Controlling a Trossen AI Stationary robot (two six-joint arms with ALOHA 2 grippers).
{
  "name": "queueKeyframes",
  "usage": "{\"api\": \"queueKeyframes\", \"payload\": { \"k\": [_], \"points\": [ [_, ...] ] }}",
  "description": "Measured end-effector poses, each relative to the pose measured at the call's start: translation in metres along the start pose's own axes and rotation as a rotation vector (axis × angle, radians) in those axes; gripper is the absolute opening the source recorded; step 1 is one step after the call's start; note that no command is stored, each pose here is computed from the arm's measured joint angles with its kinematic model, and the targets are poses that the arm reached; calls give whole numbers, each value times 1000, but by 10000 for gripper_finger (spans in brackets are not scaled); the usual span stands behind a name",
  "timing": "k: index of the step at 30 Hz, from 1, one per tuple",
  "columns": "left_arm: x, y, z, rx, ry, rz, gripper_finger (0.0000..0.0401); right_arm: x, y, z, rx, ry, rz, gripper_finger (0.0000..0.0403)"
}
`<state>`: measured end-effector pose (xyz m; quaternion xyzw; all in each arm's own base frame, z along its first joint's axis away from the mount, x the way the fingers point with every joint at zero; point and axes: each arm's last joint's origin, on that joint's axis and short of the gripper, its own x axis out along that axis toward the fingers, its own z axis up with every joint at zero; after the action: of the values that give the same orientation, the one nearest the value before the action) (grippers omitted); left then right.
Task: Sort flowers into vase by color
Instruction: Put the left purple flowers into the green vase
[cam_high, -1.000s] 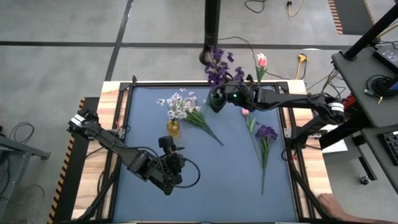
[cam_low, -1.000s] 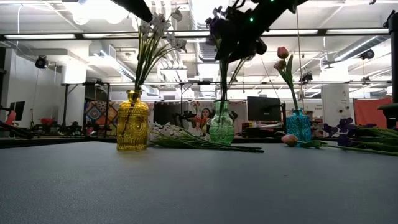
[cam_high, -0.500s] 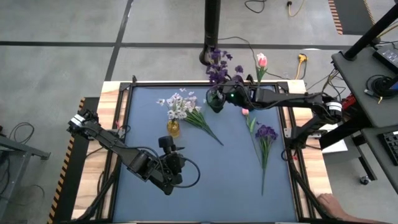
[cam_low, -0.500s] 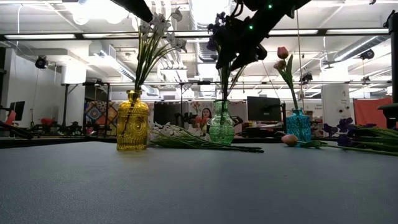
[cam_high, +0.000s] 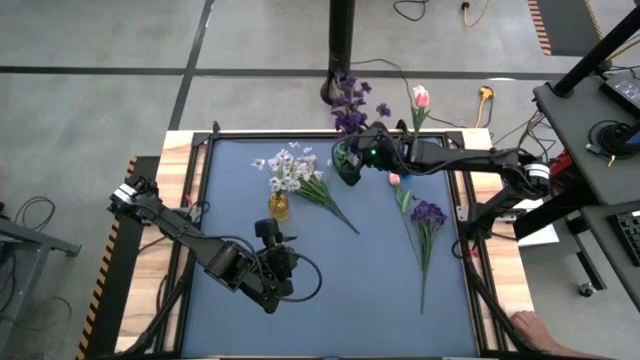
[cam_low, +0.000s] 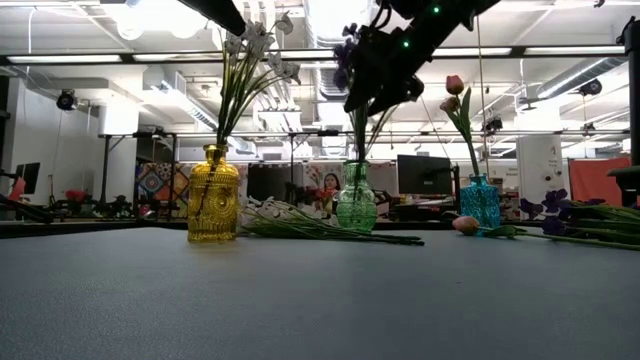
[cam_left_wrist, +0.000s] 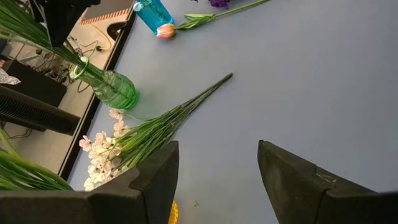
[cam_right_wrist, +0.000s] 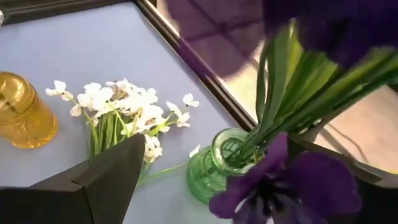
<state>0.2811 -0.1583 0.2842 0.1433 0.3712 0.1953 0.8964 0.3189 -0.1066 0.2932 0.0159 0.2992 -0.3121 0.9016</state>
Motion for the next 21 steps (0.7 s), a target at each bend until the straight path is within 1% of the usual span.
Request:
{"api": "queueKeyframes", "payload": {
  "k": [2,6,10,13,18,21],
  "points": [
    [0,0,0,0,0,0,201,-1,0,1,-27,3,3,366],
    [0,0,0,0,0,0,201,-1,1,-1,-65,25,43,366],
    [0,0,0,0,0,0,201,-1,1,-2,-18,37,68,366],
    [0,0,0,0,0,0,201,3,3,-5,-11,61,93,366],
    [0,0,0,-1,-1,0,201,1,2,-7,44,85,94,366],
    [0,0,0,-2,-1,0,201,-1,2,-3,71,75,99,366]
  ]
}}
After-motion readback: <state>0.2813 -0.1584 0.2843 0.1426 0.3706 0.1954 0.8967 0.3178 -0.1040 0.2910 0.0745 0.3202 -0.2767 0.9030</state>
